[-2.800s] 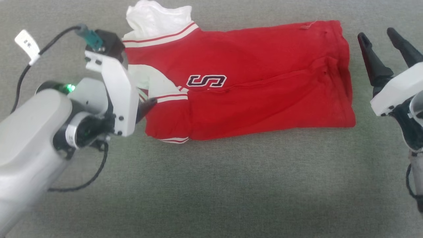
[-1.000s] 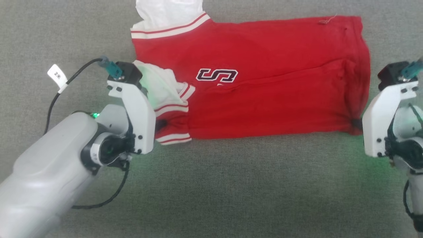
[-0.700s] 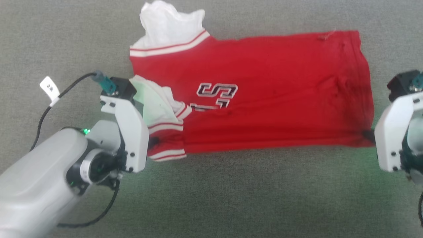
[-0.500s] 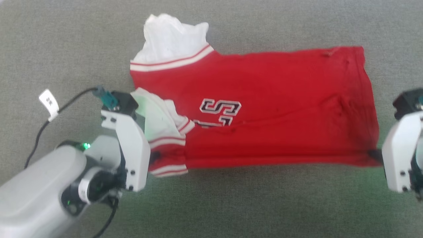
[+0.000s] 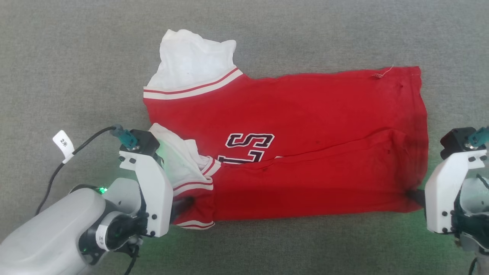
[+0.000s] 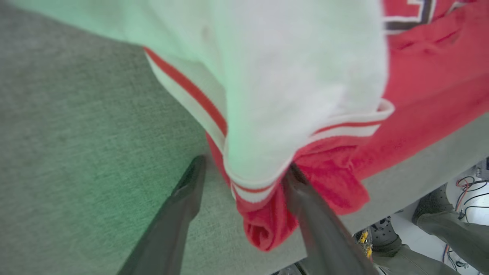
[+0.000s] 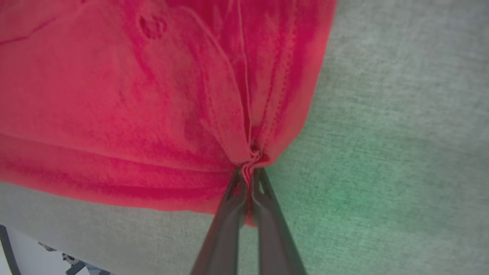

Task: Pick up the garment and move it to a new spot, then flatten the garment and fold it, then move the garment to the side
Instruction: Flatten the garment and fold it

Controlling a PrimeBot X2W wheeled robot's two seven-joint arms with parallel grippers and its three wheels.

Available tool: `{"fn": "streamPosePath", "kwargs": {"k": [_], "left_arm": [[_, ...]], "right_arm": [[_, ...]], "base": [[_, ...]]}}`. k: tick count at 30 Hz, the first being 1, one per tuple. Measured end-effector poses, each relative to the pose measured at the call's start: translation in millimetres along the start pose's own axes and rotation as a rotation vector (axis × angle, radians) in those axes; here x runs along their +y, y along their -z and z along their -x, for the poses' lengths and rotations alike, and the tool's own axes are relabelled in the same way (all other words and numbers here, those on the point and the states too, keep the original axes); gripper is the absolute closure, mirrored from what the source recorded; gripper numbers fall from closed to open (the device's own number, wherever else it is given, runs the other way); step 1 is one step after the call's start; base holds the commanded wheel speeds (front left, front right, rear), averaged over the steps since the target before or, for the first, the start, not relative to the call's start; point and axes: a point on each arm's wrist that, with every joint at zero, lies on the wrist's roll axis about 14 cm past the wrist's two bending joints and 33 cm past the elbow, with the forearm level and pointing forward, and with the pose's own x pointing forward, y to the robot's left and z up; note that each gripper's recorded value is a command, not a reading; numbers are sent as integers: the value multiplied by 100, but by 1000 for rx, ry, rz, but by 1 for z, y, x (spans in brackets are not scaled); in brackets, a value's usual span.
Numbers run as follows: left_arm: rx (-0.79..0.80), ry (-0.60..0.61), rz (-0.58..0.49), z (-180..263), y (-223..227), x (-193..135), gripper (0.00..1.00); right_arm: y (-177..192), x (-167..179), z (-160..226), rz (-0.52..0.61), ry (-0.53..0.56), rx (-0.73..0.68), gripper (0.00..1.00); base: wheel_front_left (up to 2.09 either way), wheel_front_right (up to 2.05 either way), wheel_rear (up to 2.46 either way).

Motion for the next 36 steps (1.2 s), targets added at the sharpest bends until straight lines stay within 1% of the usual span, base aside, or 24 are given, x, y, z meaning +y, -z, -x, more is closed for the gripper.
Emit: {"fn": "streamPosePath", "kwargs": {"k": [1,3,4,7,11,15,21,26,30,33,36], "left_arm": [[-4,6,4,-1,-1,-1,0],[-10,6,-3,0,-3,0,0],[-36,-3,-4,5,-9,2,0],[-84,-34,-12,18,-21,10,0],[-145,-47,-40,42,-39,7,0],[-192,-91,-78,64,-55,11,0],[-279,-129,-153,82,-91,12,0],[-378,-137,-226,82,-137,7,0],[-442,-128,-257,72,-176,4,0],[-479,-126,-284,61,-204,3,0],[-473,-119,-284,42,-223,5,0]], "right_arm": [[-1,0,-2,-4,0,-4,0],[-2,-1,-3,-7,3,-15,0],[-10,1,0,-5,-1,-48,0],[-16,0,6,-3,4,-86,0],[-31,-4,22,-7,19,-179,0],[-50,-2,42,-26,17,-308,0],[-85,5,73,-37,10,-552,0],[-120,8,108,-29,21,-822,0],[-141,11,131,-8,31,-1012,0],[-145,11,134,-9,31,-1090,0],[-143,9,127,-21,28,-1110,0]], "base": [[0,0,0],[0,0,0],[0,0,0],[0,0,0],[0,0,0],[0,0,0],[0,0,0],[0,0,0],[0,0,0],[0,0,0],[0,0,0]]}}
